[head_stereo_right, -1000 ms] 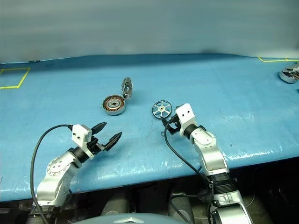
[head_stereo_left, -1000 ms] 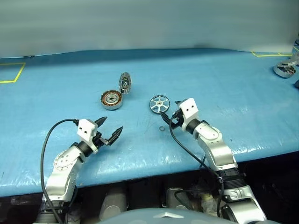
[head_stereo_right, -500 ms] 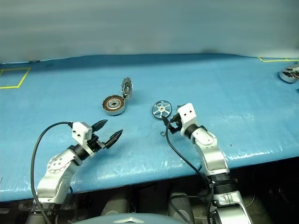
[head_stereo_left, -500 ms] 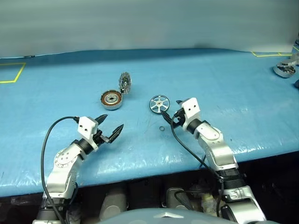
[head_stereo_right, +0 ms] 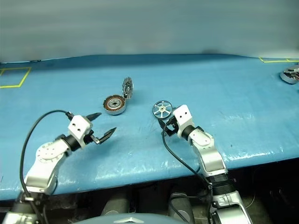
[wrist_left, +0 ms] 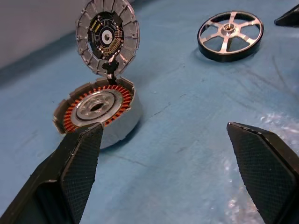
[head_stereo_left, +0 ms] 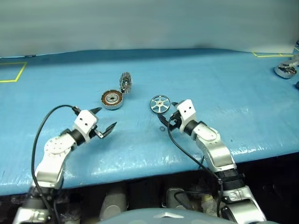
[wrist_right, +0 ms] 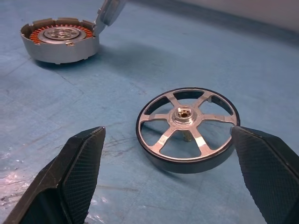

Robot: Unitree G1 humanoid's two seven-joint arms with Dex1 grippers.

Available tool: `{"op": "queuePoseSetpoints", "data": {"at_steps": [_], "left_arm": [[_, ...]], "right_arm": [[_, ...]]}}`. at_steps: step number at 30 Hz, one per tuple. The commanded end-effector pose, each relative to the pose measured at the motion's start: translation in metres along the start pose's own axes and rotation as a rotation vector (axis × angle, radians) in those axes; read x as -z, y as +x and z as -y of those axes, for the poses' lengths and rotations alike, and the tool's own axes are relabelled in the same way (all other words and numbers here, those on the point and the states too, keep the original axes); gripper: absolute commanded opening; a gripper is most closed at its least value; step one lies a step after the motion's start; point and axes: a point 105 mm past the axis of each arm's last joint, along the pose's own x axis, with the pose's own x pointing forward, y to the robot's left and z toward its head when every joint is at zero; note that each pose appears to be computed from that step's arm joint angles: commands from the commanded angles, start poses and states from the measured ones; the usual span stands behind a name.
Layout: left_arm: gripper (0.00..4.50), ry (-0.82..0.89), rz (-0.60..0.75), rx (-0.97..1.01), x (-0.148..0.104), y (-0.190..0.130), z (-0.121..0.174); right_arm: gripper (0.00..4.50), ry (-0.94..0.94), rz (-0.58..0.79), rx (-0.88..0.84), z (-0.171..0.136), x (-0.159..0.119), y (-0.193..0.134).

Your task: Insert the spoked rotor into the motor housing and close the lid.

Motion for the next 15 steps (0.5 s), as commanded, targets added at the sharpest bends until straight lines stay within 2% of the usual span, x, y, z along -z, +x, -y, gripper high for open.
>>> {"op": "queuePoseSetpoints", "data": {"at_steps": [1, 4, 8, 11, 15], "left_arm": [[4.50, 0.289, -0.033, 0.125, -0.018, 0.015, -0.025], [4.50, 0.498, -0.141, 0.275, -0.019, 0.028, -0.048], [4.50, 0.676, -0.243, 0.441, -0.024, 0.041, -0.069], [4.50, 0.764, -0.306, 0.551, -0.024, 0.044, -0.075], [4.50, 0.795, -0.384, 0.621, -0.021, 0.045, -0.082]], "right_arm": [[4.49, -0.014, 0.055, -0.042, -0.012, -0.014, 0.001], [4.49, -0.018, 0.067, -0.066, -0.025, -0.016, 0.004], [4.49, 0.005, 0.088, -0.060, -0.038, -0.015, 0.001], [4.49, 0.029, 0.096, -0.039, -0.045, -0.014, -0.003], [4.49, 0.056, 0.102, 0.008, -0.047, -0.010, -0.007]]}}
